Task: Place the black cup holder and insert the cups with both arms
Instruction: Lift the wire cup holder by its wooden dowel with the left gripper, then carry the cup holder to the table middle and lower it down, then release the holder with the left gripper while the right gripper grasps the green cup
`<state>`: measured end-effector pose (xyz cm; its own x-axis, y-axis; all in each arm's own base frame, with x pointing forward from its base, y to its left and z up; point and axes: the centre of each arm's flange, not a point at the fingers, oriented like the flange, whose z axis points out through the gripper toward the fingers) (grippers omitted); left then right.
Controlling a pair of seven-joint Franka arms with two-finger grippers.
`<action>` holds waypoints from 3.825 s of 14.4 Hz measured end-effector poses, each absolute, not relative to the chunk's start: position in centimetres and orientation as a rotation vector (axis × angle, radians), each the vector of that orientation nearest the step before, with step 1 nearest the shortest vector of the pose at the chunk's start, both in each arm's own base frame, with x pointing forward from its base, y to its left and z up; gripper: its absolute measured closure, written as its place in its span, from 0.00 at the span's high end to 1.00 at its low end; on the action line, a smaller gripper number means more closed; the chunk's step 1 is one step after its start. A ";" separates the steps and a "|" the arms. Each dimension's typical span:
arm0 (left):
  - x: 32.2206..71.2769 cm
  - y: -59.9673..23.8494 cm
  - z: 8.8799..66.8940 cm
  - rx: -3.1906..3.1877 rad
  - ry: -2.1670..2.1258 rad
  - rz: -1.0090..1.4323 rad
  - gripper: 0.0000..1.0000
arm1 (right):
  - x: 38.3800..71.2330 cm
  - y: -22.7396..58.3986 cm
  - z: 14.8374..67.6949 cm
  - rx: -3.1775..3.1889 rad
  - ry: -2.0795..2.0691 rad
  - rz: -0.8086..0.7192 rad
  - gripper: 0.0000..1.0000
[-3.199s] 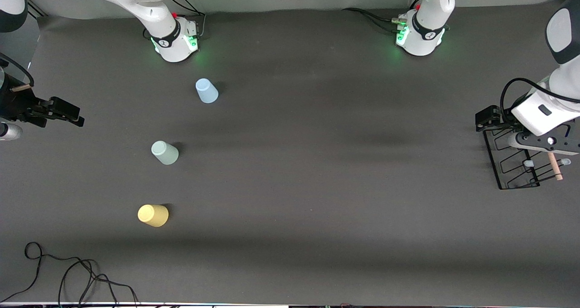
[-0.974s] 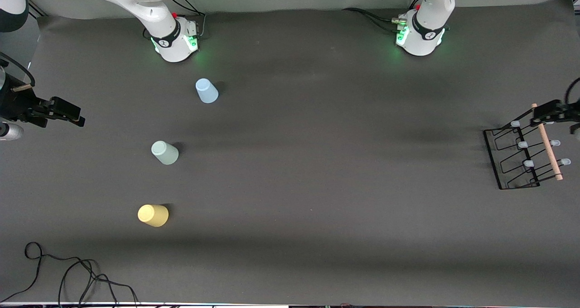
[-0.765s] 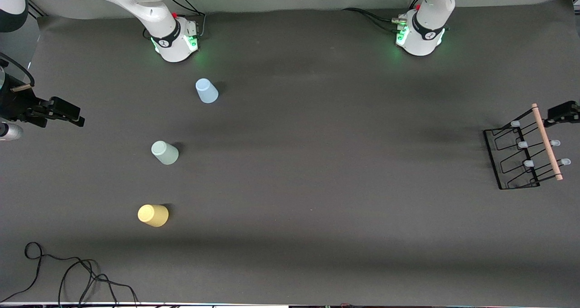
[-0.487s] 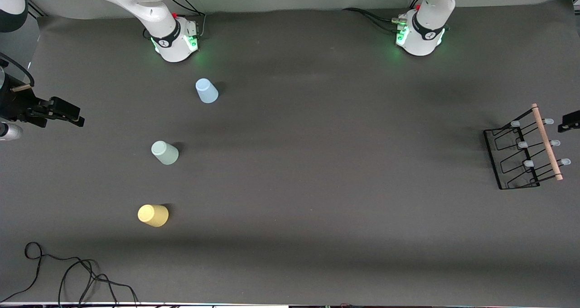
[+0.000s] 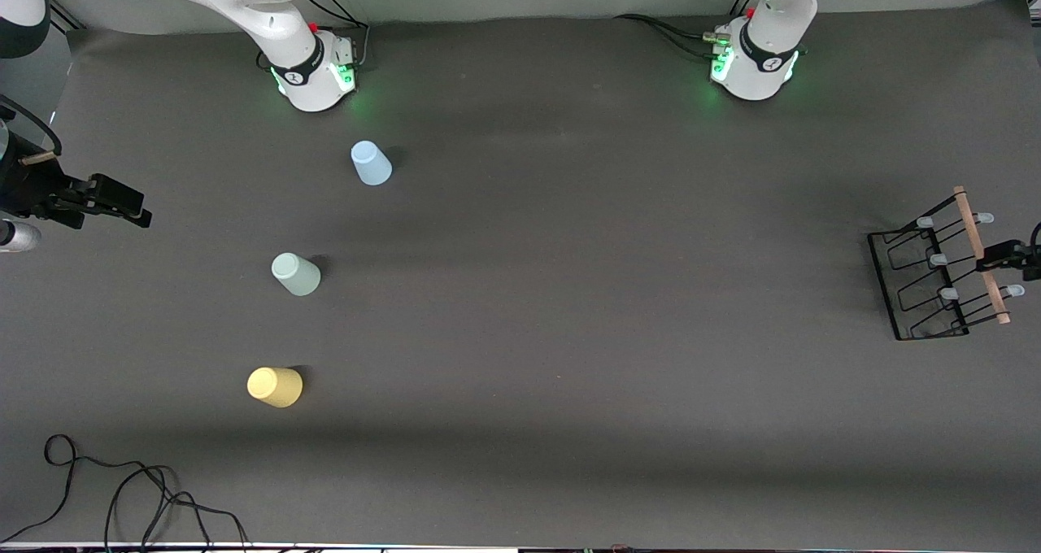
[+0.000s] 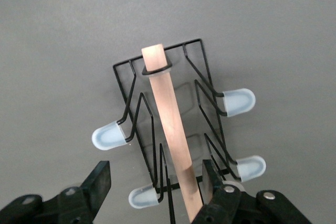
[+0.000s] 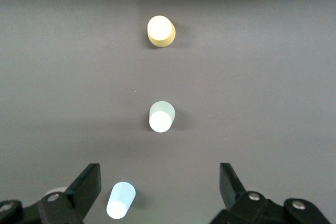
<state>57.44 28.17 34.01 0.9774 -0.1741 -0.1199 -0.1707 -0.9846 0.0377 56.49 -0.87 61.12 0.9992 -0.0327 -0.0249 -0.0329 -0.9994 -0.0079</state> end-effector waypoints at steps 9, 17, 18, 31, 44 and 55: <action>58.0 26.2 33.5 3.139 -0.163 -0.246 0.40 | 56.5 -0.9 61.0 -3.133 0.051 0.041 1.00; 58.4 23.5 39.5 3.175 -0.201 -0.194 0.16 | 56.5 -0.9 61.0 -3.133 0.052 0.043 1.00; 58.4 22.2 41.4 3.182 -0.226 -0.176 0.16 | 56.5 -0.9 61.0 -3.133 0.051 0.043 1.00; 59.7 -12.6 52.4 3.142 -0.044 -0.080 0.16 | 56.5 -0.9 60.9 -3.133 0.051 0.044 1.00; 53.2 -49.8 39.0 3.062 0.143 -0.136 0.16 | 47.9 1.6 56.9 -3.132 -0.024 0.047 1.00; 50.0 -56.4 35.6 3.029 0.041 -0.160 0.55 | 47.6 -0.6 39.6 -3.125 -0.047 -0.072 1.00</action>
<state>50.01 -56.38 35.64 0.9941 0.0214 -0.1067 0.0328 -0.9937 0.1067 47.62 -0.55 39.59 0.9985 0.0299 0.0462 0.0306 -0.9994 -0.0151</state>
